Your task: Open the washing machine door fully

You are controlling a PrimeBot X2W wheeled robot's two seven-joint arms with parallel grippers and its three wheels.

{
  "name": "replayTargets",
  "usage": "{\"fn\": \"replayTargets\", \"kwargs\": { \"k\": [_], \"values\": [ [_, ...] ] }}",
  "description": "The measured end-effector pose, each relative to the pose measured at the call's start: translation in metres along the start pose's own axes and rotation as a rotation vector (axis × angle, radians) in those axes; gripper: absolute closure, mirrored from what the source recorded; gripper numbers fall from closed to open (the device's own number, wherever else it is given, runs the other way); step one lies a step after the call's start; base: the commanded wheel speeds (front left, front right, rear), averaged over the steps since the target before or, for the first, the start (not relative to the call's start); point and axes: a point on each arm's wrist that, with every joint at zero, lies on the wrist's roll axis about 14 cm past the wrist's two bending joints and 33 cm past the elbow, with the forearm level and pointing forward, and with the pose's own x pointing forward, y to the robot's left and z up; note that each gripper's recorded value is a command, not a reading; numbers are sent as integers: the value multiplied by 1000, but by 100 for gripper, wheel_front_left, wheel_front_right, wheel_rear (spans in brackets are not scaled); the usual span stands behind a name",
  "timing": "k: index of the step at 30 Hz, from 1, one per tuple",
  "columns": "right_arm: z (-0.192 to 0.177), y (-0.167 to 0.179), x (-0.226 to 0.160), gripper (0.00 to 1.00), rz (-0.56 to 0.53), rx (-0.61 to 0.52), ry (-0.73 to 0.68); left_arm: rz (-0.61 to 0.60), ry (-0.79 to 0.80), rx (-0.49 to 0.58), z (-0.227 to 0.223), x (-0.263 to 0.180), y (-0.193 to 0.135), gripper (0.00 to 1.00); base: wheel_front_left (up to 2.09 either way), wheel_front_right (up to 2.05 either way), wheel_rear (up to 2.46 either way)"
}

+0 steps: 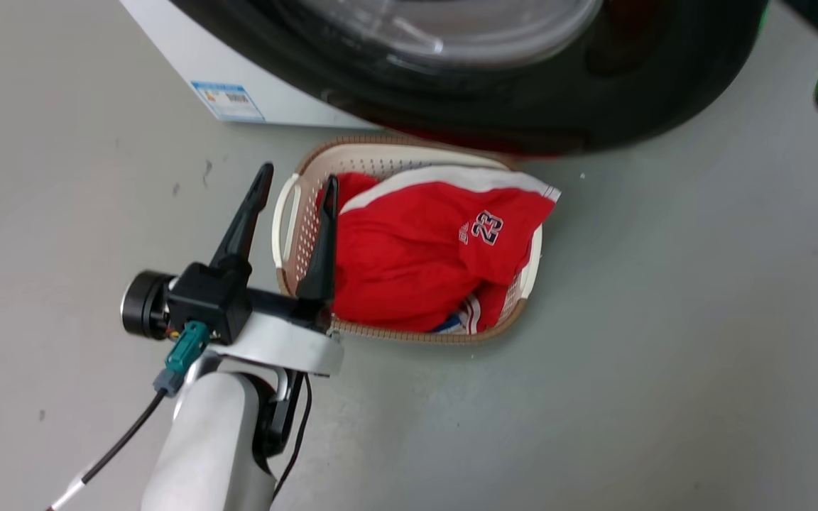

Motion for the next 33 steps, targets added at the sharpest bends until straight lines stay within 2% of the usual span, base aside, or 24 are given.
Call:
{"fn": "replayTargets", "kwargs": {
  "k": [8, 18, 26, 33],
  "values": [
    [-39, 7, -28, 100, 1, -17, 66, 7, 2, -8, 11, -25, -3, 0, 0, 0, 0],
    [-99, 27, -61, 100, 59, -40, 145, -8, 3, -24, 22, -64, -18, 0, 0, 0, 0],
    [-144, 33, -77, 100, 80, -71, 228, -10, -16, -34, 33, -86, -23, 0, 0, 0, 0],
    [-189, 43, -76, 100, 145, -55, 312, 1, -26, -33, 38, -99, -22, 0, 0, 0, 0]
  ]
}}
